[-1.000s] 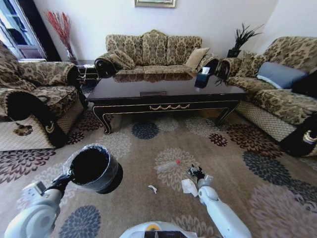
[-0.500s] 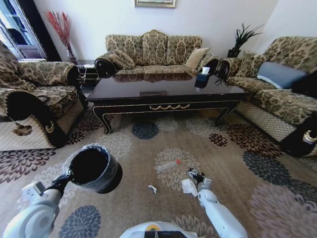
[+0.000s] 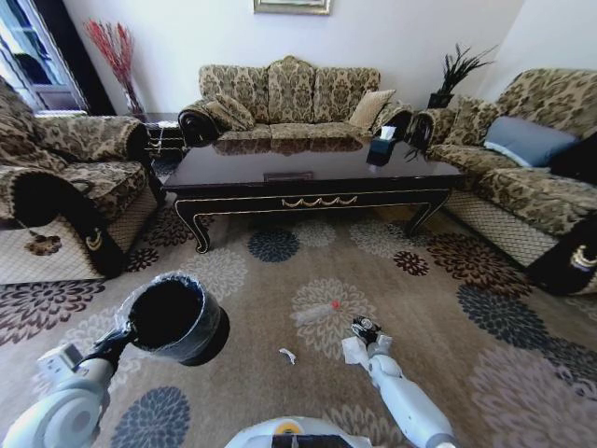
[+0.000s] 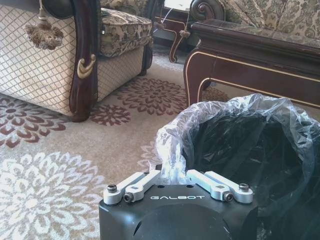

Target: Move to the front of the table and pick up the trash from the floor, then place it into the trash bin.

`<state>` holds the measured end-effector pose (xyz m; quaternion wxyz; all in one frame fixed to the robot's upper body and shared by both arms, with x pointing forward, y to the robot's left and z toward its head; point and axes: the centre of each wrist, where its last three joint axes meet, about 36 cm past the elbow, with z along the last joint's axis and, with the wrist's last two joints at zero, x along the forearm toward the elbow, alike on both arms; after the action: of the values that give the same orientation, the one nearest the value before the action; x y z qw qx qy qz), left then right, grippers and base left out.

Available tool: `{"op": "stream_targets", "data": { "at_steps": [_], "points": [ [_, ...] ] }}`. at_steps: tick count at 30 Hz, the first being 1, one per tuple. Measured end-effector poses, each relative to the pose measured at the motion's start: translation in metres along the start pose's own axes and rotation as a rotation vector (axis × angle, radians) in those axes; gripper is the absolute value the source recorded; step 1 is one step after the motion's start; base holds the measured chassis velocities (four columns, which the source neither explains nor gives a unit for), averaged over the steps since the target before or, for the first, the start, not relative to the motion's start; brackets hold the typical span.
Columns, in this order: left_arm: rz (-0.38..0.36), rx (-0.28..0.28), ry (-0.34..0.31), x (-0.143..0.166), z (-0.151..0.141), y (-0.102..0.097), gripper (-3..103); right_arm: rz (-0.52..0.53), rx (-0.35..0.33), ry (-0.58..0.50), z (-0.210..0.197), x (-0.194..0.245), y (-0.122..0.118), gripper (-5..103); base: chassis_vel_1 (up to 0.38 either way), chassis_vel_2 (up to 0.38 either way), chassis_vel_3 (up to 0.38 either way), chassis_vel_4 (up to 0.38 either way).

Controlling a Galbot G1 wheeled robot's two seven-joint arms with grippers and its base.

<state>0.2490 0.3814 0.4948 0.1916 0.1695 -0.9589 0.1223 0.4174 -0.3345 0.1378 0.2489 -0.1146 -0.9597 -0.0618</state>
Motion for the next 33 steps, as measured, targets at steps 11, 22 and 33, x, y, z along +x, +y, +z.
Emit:
{"op": "stream_targets", "data": {
  "at_steps": [11, 22, 33],
  "points": [
    [-0.01, -0.004, 0.001, -0.004, 0.002, 0.002, 4, -0.002, 0.004, -0.004, 0.007, -0.007, 0.006, 73, 0.0, 0.0, 0.0, 0.0],
    [-0.011, -0.003, -0.002, -0.007, 0.003, 0.003, 4, -0.011, 0.001, -0.026, 0.002, -0.004, 0.013, 68, 0.0, 0.0, 0.0, 0.0],
    [0.018, -0.009, 0.011, -0.009, 0.009, -0.007, 4, -0.091, -0.018, -0.161, -0.051, 0.024, 0.021, 66, 0.0, 0.0, 0.0, 0.0]
  ]
}}
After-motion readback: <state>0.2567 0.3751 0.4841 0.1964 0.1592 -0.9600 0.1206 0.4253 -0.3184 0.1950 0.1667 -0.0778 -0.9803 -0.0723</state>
